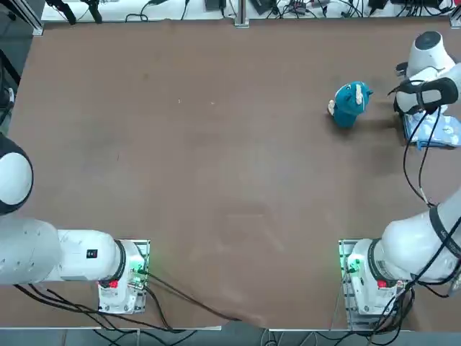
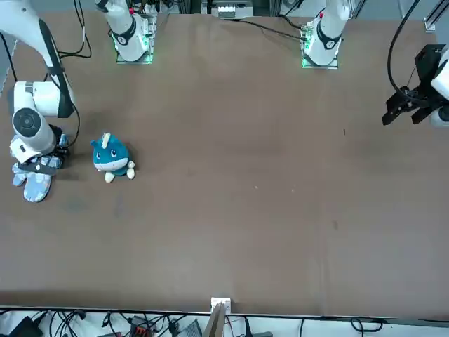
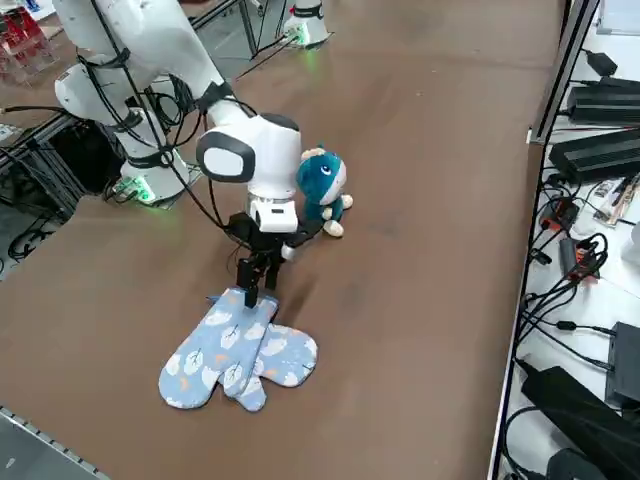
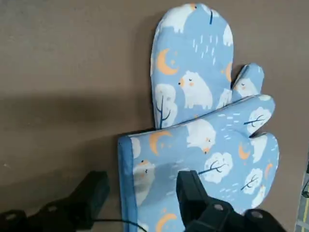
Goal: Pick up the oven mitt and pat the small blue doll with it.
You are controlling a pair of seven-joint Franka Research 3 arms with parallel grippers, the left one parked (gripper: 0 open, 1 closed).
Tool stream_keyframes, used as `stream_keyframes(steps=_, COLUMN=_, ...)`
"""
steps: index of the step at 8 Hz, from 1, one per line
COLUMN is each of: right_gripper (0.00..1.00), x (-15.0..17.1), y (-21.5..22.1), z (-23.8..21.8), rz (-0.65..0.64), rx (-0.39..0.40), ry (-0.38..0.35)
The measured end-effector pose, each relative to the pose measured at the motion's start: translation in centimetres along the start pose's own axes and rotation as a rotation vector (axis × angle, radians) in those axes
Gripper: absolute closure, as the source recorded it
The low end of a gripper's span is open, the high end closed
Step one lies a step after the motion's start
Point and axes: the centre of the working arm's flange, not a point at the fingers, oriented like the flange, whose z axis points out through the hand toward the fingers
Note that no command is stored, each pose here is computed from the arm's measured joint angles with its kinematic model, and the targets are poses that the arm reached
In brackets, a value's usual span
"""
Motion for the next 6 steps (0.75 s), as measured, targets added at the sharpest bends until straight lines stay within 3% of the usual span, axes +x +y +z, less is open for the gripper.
stream_keyframes(steps=6, right_gripper=0.20, x=-0.8, y=0.3, z=1.5, rz=-0.023, rx=-0.021, ry=-0.025)
